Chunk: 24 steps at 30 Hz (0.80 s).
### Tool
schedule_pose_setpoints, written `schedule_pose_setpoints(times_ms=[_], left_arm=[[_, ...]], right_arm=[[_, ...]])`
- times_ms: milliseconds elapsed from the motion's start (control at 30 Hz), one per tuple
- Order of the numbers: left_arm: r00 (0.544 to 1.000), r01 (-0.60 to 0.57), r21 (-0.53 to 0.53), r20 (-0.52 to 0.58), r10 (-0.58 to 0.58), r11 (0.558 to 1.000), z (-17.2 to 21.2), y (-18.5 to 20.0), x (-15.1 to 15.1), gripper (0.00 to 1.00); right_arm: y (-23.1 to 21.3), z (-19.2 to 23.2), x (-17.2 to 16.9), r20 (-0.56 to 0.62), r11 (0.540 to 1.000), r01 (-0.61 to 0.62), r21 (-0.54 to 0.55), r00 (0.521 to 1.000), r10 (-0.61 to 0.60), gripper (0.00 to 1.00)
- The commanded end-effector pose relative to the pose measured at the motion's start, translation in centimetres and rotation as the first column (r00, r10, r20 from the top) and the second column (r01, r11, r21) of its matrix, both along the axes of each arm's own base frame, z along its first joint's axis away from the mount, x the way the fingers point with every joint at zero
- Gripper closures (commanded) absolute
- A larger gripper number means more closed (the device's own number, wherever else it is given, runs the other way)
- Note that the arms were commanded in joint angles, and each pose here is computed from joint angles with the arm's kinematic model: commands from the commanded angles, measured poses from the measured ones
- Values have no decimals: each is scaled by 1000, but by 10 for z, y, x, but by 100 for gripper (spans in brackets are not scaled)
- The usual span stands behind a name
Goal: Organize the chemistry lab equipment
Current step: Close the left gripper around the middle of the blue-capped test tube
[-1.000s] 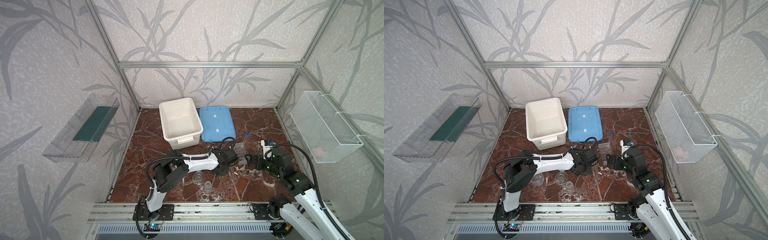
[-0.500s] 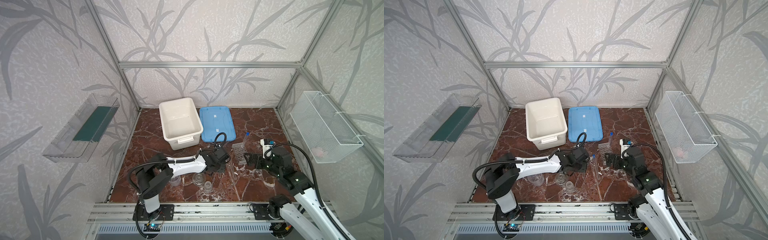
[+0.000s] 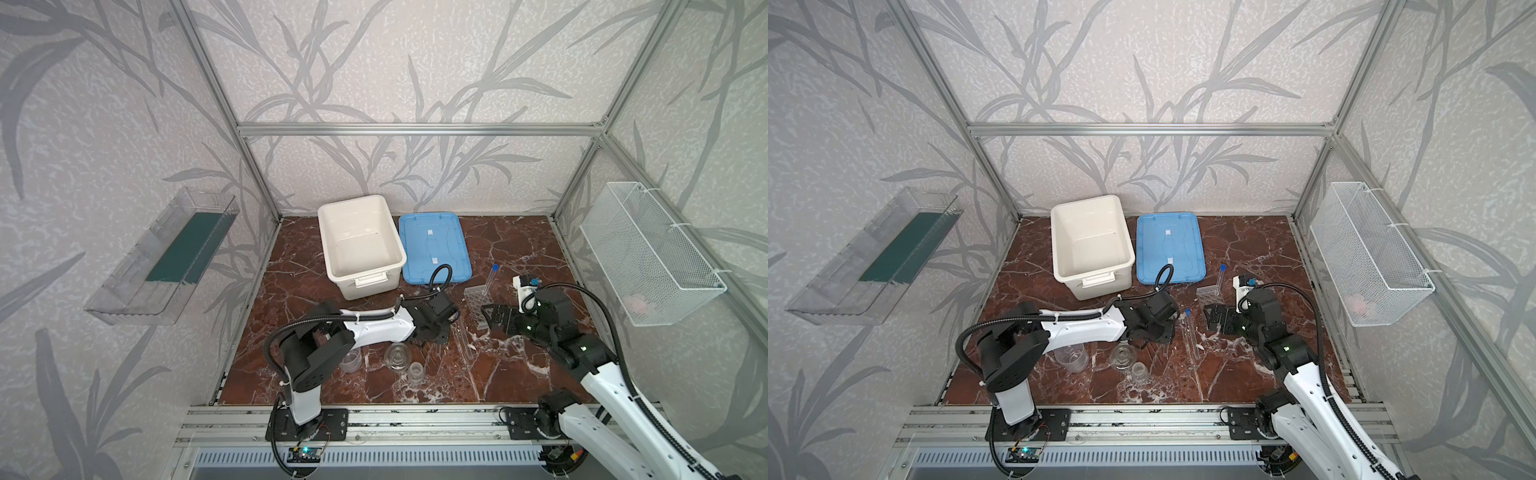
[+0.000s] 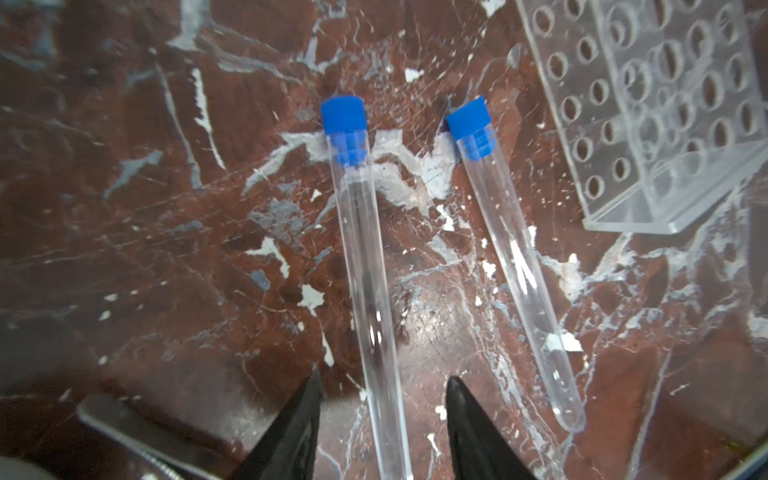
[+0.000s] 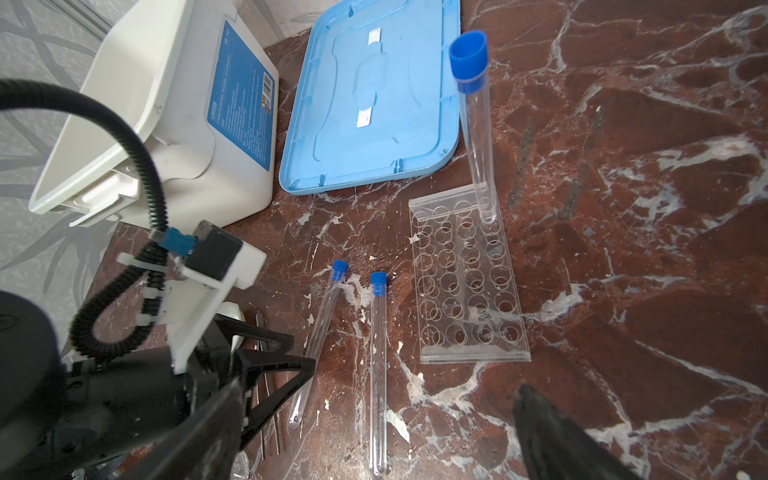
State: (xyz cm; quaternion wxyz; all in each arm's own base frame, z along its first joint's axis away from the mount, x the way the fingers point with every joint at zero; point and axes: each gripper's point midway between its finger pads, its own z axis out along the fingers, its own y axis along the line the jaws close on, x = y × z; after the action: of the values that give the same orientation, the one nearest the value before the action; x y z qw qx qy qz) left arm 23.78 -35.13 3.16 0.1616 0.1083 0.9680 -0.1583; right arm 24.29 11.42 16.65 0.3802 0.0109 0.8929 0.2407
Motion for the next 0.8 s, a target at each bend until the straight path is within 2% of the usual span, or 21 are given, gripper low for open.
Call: schedule_pose_setpoints(times_ms=[0,133,267,333,767], left_arm=[[999,18,33,-43,-17,999,-3,-2,-8,54],[999,40,157,-39,-34,987,0,3,-15,60],[997,69,295,-64,-53,953,-10,8,-24,64],[996,76,327,-73,-54,942,-14,8,-28,64],[996,56,327,-87,-29,943,-21,7,-31,74]], right_arm=[[0,8,0,23,1000,-5,0,1000,5,1],[-3,7,0,24,1000,-2,-18,1000,3,1],[-3,8,0,27,1000,-2,-20,1000,2,1],[-3,11,-1,31,1000,-1,-15,1000,2,1],[-8,16,-5,53,1000,12,-25,999,-11,1]])
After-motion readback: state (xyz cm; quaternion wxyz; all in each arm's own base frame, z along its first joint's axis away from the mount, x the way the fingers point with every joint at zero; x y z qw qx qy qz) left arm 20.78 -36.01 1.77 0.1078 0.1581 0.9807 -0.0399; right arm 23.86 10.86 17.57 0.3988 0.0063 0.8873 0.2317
